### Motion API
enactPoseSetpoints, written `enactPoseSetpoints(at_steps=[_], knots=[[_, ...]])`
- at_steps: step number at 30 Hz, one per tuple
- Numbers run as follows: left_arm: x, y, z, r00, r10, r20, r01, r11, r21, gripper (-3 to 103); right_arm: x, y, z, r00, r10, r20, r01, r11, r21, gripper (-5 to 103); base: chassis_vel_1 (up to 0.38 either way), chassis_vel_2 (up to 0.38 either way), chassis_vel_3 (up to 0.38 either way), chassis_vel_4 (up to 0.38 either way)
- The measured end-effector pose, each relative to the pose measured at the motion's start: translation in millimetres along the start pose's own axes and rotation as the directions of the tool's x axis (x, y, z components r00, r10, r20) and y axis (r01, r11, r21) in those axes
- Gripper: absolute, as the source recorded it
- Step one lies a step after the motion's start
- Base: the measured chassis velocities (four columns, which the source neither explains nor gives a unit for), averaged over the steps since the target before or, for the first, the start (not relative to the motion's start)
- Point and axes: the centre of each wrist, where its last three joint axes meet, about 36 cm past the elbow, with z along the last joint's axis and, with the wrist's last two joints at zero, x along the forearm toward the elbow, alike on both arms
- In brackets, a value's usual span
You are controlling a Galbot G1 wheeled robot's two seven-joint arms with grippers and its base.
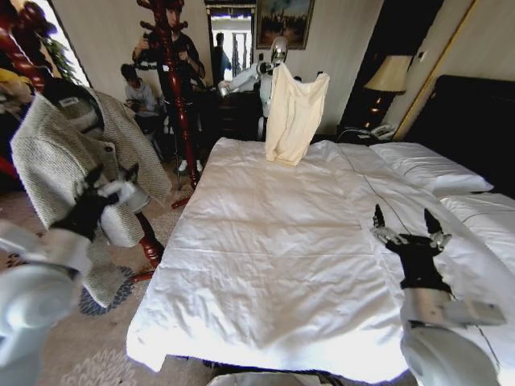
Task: Pick up the clothes from the bed and hang them on the clothes hanger.
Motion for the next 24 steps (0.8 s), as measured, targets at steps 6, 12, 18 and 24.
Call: enactPoseSetpoints(at_steps=[6, 12, 18, 24], knots=[[29.6, -43.6, 51.7, 0.999, 0.029, -0.046, -0.028, 1.000, 0.007, 100, 44.0, 1.7, 55.2, 0.993, -0.057, -0.103, 0.065, 0.995, 0.072, 100, 0.000, 0.000, 0.000, 0.000], [40.3, -62.5, 80.1, 0.994, 0.068, -0.082, -0.063, 0.996, 0.061, 100, 63.8, -1.6, 70.8, 0.986, -0.076, -0.149, 0.087, 0.994, 0.065, 100, 0.000, 0.000, 0.000, 0.000], [55.7, -60.5, 111.0, 0.988, 0.090, -0.125, -0.080, 0.994, 0.079, 100, 55.1, -5.9, 68.9, 0.985, -0.065, -0.161, 0.070, 0.997, 0.030, 100, 0.000, 0.000, 0.000, 0.000], [60.4, -60.0, 118.6, 0.987, 0.087, -0.133, -0.077, 0.994, 0.081, 100, 53.7, -8.0, 68.8, 0.983, -0.068, -0.172, 0.073, 0.997, 0.024, 100, 0.000, 0.000, 0.000, 0.000]])
